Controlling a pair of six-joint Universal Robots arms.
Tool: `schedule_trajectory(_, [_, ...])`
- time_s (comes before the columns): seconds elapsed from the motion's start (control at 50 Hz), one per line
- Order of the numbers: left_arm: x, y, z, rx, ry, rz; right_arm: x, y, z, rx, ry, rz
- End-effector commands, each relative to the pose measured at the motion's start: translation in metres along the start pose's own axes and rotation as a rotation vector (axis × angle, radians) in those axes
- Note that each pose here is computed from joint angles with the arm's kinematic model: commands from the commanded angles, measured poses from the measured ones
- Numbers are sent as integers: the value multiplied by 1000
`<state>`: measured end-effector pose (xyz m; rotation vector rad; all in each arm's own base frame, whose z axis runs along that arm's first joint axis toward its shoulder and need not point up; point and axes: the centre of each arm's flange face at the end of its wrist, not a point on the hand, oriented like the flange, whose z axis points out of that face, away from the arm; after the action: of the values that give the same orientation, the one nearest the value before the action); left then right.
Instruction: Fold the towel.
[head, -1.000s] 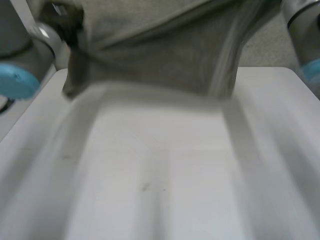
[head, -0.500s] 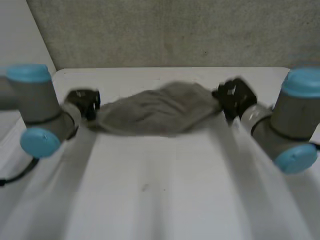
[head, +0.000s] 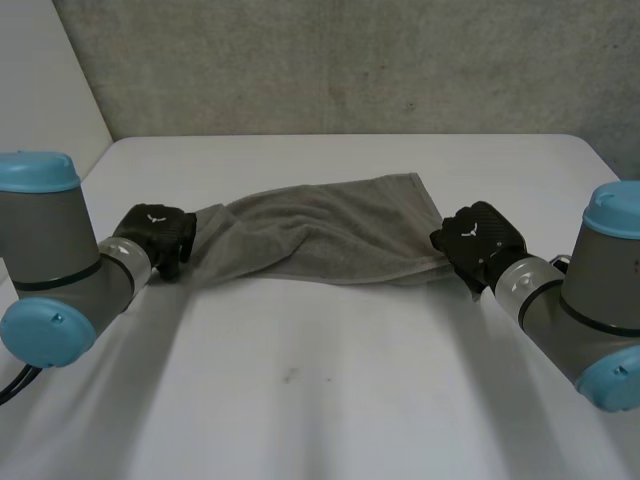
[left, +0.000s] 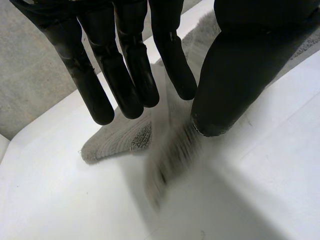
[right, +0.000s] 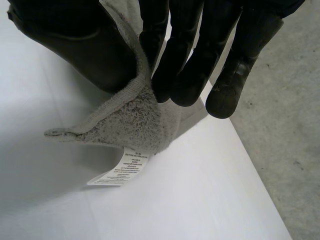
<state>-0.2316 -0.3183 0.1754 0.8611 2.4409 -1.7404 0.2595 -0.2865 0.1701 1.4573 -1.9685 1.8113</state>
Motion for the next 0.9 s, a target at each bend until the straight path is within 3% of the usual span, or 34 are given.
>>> schedule_trajectory(0.02, [4,10,3,-29,13,3,-6,4,-2,-2,-29,7])
schedule_trajectory(0.9, [19,41,18,-68,48,8,-7,8,-1,3,-30,27])
